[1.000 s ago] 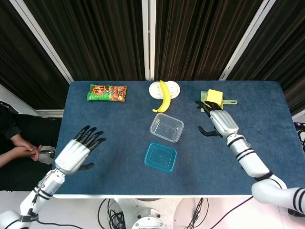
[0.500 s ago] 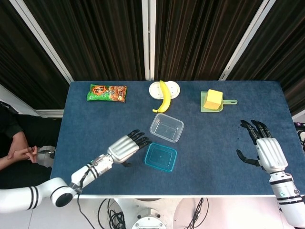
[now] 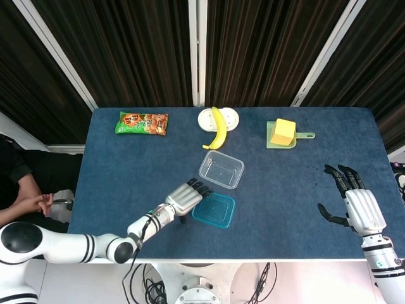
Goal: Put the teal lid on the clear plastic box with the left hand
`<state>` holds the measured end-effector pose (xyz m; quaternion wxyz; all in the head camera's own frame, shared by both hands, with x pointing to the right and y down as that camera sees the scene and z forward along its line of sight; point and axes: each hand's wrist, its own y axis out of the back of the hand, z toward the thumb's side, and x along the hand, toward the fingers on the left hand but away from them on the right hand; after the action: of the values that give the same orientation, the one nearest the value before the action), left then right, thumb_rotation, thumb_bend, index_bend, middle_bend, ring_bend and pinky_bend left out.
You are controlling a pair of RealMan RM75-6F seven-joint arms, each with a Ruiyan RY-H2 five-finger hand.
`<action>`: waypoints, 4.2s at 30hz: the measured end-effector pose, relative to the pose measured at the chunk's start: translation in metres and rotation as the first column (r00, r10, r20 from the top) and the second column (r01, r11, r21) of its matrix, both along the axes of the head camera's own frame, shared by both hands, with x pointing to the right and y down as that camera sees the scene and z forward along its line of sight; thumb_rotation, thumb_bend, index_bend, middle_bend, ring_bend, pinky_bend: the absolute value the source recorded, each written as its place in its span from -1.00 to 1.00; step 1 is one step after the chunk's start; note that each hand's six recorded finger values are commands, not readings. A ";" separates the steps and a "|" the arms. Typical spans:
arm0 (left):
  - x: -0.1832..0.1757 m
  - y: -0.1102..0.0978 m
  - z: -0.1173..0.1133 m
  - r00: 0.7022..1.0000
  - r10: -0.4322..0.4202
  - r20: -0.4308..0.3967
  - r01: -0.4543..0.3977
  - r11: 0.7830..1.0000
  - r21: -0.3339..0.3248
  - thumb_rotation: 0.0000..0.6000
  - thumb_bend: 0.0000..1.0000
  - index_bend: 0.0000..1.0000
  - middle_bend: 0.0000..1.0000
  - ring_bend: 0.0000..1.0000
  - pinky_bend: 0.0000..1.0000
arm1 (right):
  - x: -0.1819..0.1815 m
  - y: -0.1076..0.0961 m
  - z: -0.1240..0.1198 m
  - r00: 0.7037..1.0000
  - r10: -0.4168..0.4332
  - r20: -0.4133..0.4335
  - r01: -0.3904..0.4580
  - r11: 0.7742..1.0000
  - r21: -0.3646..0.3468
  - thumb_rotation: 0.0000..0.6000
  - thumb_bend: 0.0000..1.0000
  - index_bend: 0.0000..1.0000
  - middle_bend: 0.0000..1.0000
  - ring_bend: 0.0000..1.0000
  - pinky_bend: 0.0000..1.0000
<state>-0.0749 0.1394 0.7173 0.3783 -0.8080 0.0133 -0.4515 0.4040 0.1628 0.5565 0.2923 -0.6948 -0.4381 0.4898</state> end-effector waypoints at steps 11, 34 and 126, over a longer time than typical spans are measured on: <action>0.022 0.004 0.008 0.998 -0.010 0.063 0.007 0.999 0.054 1.00 -0.94 -0.89 -0.90 -1.00 -1.00 | 0.006 0.005 0.005 1.000 0.018 -0.009 -0.018 0.999 -0.036 1.00 -0.52 -1.00 -0.71 -1.00 -1.00; 0.064 0.012 0.003 0.973 0.004 0.229 -0.021 0.997 0.073 1.00 -0.94 -0.89 -0.98 -1.00 -0.97 | 0.008 0.009 0.009 1.000 0.020 0.006 -0.020 0.999 -0.046 1.00 -0.54 -1.00 -0.70 -1.00 -1.00; 0.092 -0.126 0.009 0.978 0.091 0.190 -0.122 0.980 0.158 1.00 -0.56 -0.35 -0.48 -0.70 -0.77 | 0.012 0.008 0.008 0.997 0.064 -0.042 -0.067 0.996 -0.066 1.00 -0.55 -1.00 -0.69 -1.00 -1.00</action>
<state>0.0172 0.0139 0.7260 0.4689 -0.7280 -0.0265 -0.4995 0.4161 0.1712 0.5646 0.2610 -0.6796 -0.4380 0.5275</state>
